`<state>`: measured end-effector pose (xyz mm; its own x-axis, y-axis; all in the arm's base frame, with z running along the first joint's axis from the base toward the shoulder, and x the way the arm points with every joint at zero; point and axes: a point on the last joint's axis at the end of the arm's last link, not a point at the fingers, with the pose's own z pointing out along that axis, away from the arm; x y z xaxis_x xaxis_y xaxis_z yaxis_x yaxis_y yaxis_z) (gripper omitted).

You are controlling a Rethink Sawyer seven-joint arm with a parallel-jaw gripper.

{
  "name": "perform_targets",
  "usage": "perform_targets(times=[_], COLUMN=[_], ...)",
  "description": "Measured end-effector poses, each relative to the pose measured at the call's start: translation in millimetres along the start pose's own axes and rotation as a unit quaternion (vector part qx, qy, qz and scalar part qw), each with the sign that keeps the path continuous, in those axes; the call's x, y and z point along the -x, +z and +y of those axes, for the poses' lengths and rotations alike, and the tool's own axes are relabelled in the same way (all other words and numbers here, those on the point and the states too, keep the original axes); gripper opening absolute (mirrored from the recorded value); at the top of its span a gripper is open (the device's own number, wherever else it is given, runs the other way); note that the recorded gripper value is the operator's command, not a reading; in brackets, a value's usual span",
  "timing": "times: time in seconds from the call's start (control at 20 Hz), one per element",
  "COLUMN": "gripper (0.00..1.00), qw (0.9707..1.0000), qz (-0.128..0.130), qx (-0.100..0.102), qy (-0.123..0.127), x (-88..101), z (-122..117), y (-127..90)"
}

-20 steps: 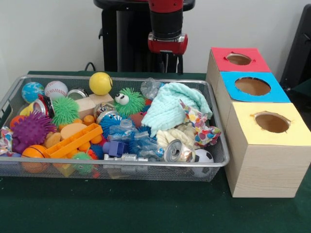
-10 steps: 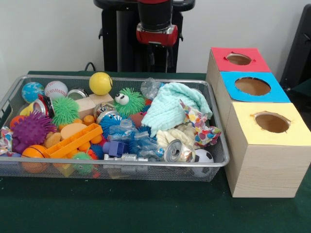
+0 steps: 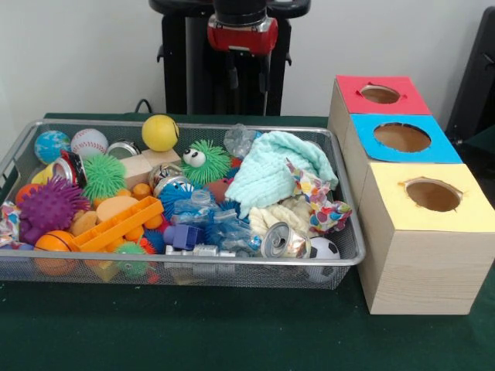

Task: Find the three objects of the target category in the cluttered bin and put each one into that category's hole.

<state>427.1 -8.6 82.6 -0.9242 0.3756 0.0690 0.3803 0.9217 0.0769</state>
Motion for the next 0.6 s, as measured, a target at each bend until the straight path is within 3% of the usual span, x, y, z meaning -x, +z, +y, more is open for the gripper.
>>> perform_targets(times=[0.6], gripper=[1.00], qw=[0.9999], qz=[-0.007], qx=[0.006], qy=[-0.007], x=[39.8], z=[10], y=[31])
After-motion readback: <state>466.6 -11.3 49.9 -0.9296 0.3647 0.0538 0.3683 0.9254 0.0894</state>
